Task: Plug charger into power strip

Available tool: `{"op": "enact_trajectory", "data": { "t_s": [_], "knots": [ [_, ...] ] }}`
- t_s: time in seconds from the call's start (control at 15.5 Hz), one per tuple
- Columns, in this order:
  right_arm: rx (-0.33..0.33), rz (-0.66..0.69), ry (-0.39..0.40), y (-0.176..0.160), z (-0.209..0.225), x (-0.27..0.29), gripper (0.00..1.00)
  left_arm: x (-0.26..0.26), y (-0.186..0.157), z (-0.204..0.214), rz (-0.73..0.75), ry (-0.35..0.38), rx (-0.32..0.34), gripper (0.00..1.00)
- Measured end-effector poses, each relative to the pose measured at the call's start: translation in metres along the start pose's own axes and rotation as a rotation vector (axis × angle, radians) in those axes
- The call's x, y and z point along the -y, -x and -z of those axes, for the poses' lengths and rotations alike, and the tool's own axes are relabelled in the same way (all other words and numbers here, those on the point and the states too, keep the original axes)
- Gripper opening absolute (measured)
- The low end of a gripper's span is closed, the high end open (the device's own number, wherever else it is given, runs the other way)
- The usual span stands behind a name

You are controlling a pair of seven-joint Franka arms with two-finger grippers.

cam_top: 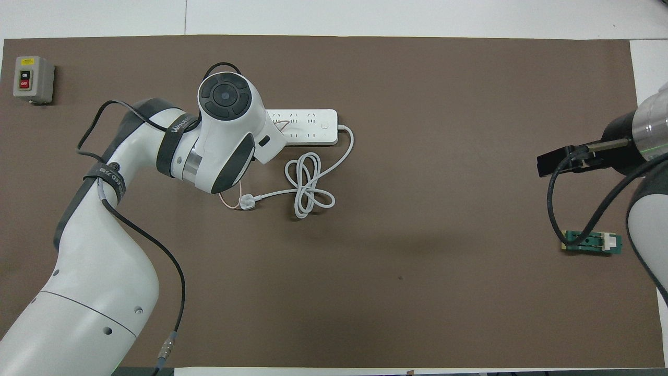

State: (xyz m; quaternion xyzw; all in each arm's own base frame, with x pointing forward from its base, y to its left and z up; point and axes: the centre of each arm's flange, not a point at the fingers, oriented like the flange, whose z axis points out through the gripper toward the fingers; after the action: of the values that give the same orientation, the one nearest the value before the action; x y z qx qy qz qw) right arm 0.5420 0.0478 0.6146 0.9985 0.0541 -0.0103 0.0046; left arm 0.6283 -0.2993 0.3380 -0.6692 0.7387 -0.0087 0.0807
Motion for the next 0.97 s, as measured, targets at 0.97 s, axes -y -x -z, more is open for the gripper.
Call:
{"op": "enact_trajectory", "data": {
  "t_s": [0.97],
  "knots": [
    [0.0, -0.002, 0.0, 0.0, 0.0, -0.001, 1.0, 0.023, 0.014, -0.006, -0.032, 0.115, -0.08, 0.29]
  ]
}}
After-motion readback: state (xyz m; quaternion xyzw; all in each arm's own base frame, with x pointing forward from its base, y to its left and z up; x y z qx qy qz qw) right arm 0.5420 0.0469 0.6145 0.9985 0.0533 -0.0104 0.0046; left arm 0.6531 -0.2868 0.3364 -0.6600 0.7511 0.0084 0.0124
